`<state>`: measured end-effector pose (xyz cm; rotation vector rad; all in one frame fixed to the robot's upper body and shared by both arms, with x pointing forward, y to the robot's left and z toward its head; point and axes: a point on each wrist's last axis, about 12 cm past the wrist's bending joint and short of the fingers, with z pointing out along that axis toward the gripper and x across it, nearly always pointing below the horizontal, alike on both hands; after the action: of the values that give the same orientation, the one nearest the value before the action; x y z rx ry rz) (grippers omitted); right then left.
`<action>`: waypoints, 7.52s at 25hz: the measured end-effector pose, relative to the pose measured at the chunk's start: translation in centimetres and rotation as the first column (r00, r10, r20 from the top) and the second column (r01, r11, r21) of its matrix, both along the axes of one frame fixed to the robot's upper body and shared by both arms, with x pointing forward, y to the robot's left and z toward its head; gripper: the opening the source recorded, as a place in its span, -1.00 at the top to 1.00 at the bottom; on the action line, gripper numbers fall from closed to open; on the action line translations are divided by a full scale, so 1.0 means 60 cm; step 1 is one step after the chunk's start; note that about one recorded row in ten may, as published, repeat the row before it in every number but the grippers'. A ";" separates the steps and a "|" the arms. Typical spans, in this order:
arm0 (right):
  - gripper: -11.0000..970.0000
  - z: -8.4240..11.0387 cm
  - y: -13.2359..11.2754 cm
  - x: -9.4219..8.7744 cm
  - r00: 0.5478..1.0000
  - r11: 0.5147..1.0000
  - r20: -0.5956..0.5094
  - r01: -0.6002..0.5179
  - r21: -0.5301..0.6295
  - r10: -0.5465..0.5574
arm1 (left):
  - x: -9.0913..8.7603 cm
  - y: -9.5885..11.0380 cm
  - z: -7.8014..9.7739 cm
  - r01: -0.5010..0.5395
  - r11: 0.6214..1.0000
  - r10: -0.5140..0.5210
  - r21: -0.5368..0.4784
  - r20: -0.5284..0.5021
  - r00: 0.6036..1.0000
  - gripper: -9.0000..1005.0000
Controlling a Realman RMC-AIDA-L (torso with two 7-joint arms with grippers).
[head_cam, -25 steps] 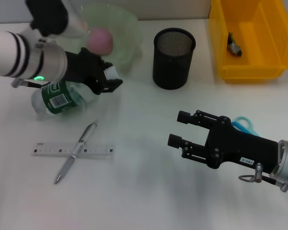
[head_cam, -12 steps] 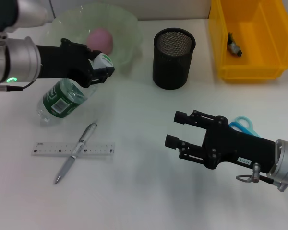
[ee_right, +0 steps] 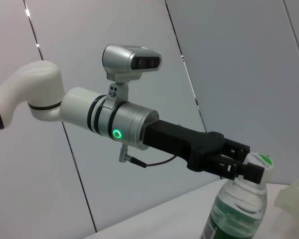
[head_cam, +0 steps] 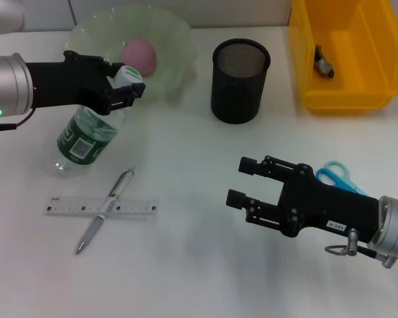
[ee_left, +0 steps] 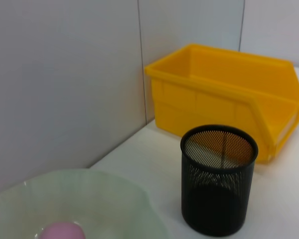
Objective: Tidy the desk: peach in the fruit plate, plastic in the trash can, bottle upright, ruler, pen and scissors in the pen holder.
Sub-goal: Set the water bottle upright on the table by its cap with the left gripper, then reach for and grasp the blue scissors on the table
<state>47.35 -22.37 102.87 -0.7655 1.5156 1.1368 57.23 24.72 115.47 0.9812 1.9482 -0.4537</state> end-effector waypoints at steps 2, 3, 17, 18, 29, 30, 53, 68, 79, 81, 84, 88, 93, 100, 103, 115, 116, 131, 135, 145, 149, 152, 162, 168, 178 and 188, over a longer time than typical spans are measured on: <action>-0.41 0.000 0.000 0.000 1.000 1.000 0.000 0.000 0.000 0.000 | -0.003 0.004 0.002 -0.002 1.000 0.002 -0.015 0.010 1.000 0.06; -0.41 0.000 0.000 0.000 1.000 1.000 0.000 0.000 0.000 0.000 | -0.004 0.006 0.003 -0.004 1.000 0.004 -0.024 0.017 1.000 0.06; -0.41 0.000 0.000 0.001 1.000 1.000 0.001 0.002 -0.001 -0.002 | -0.012 0.023 0.014 -0.023 0.995 0.027 -0.098 0.047 0.998 0.08; -0.41 0.000 0.000 0.001 1.000 1.000 0.001 0.002 -0.001 -0.002 | -0.012 0.023 0.015 -0.023 0.994 0.028 -0.103 0.051 0.998 0.08; -0.41 0.000 0.000 0.002 1.000 1.000 0.001 0.005 0.000 -0.005 | -0.014 0.029 0.011 -0.034 0.991 0.042 -0.132 0.056 0.998 0.13; -0.41 0.000 0.000 0.002 1.000 1.000 0.001 0.005 0.000 -0.005 | -0.014 0.029 0.011 -0.034 0.991 0.042 -0.132 0.055 0.998 0.15; -0.41 -0.001 0.000 0.000 1.000 1.000 -0.002 0.002 -0.001 -0.002 | -0.009 0.014 0.024 -0.001 0.984 0.016 -0.179 0.082 0.996 0.17; -0.41 -0.001 0.000 0.000 1.000 1.000 -0.003 0.001 -0.002 -0.001 | -0.015 0.019 0.032 0.016 0.973 0.013 -0.231 0.123 0.992 0.59; -0.41 -0.001 -0.001 -0.001 1.000 1.000 -0.004 0.006 0.000 -0.006 | -0.028 0.020 0.038 0.069 0.952 -0.024 -0.298 0.150 0.988 0.20; -0.41 -0.001 -0.001 -0.001 1.000 1.000 -0.004 0.008 0.000 -0.008 | -0.031 0.019 0.035 0.082 0.951 -0.037 -0.297 0.154 0.987 0.07; -0.41 -0.002 -0.002 -0.002 1.000 1.000 -0.005 0.013 0.002 -0.013 | -0.042 0.017 0.024 0.128 0.942 -0.085 -0.311 0.149 0.985 -0.17; -0.41 -0.003 -0.003 -0.003 1.000 1.000 -0.007 0.016 0.002 -0.016 | -0.070 0.014 -0.002 0.265 0.896 -0.217 -0.356 0.171 0.961 -0.41; -0.41 -0.003 -0.004 -0.004 1.000 1.000 -0.008 0.017 0.002 -0.017 | -0.117 0.026 -0.037 0.430 0.793 -0.349 -0.432 0.255 0.902 -0.52; -0.41 -0.003 -0.007 -0.003 1.000 1.000 -0.004 0.020 -0.002 -0.020 | -0.156 0.050 -0.089 0.433 0.758 -0.401 -0.487 0.174 0.899 -0.51; -0.41 -0.002 -0.008 -0.002 1.000 1.000 -0.004 0.020 -0.003 -0.020 | -0.159 0.053 -0.094 0.425 0.764 -0.398 -0.486 0.164 0.902 -0.50; -0.41 0.031 -0.055 0.046 0.984 0.997 -0.160 0.083 0.001 -0.081 | -0.166 0.051 -0.124 0.394 0.799 -0.388 -0.456 0.111 0.915 -0.50; -0.41 0.031 -0.055 0.046 0.984 0.997 -0.160 0.083 0.001 -0.081 | -0.166 0.051 -0.124 0.394 0.799 -0.388 -0.456 0.111 0.915 -0.50; -0.41 0.246 -0.152 0.144 0.883 0.875 -0.375 0.077 -0.477 -0.282 | -0.160 0.040 -0.135 0.371 0.817 -0.365 -0.442 0.103 0.925 -0.50; -0.41 0.285 -0.133 0.156 0.831 0.766 -0.439 -0.024 -0.643 -0.342 | -0.162 0.035 -0.139 0.377 0.811 -0.378 -0.447 0.091 0.921 -0.50; -0.41 0.269 -0.077 0.177 0.715 0.536 -0.494 -0.196 -0.821 -0.495 | -0.160 0.029 -0.143 0.389 0.815 -0.397 -0.428 0.075 0.915 -0.50; -0.39 0.260 -0.063 0.180 0.714 0.471 -0.468 -0.217 -0.855 -0.521 | -0.157 0.027 -0.145 0.383 0.819 -0.392 -0.426 0.072 0.917 -0.50; -0.39 0.254 -0.045 0.183 0.733 0.407 -0.429 -0.225 -0.885 -0.528 | -0.156 0.026 -0.145 0.383 0.819 -0.392 -0.427 0.071 0.917 -0.50; -0.39 0.228 -0.002 0.184 0.808 0.254 -0.348 -0.252 -0.934 -0.476 | -0.154 0.024 -0.145 0.386 0.818 -0.395 -0.426 0.071 0.916 -0.50; -0.39 0.202 0.006 0.176 0.838 0.247 -0.343 -0.258 -0.934 -0.424 | -0.157 0.028 -0.149 0.376 0.822 -0.384 -0.428 0.070 0.921 -0.50; -0.39 0.189 0.011 0.176 0.856 0.230 -0.327 -0.251 -0.940 -0.402 | -0.152 0.025 -0.146 0.384 0.821 -0.390 -0.423 0.078 0.918 -0.50; -0.38 0.174 0.012 0.179 0.856 0.237 -0.325 -0.246 -0.940 -0.402 | -0.151 0.025 -0.146 0.381 0.823 -0.386 -0.420 0.077 0.919 -0.50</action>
<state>58.07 -21.63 113.31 -1.2191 2.7895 0.0575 48.18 26.24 106.70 1.0737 1.5520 -1.0727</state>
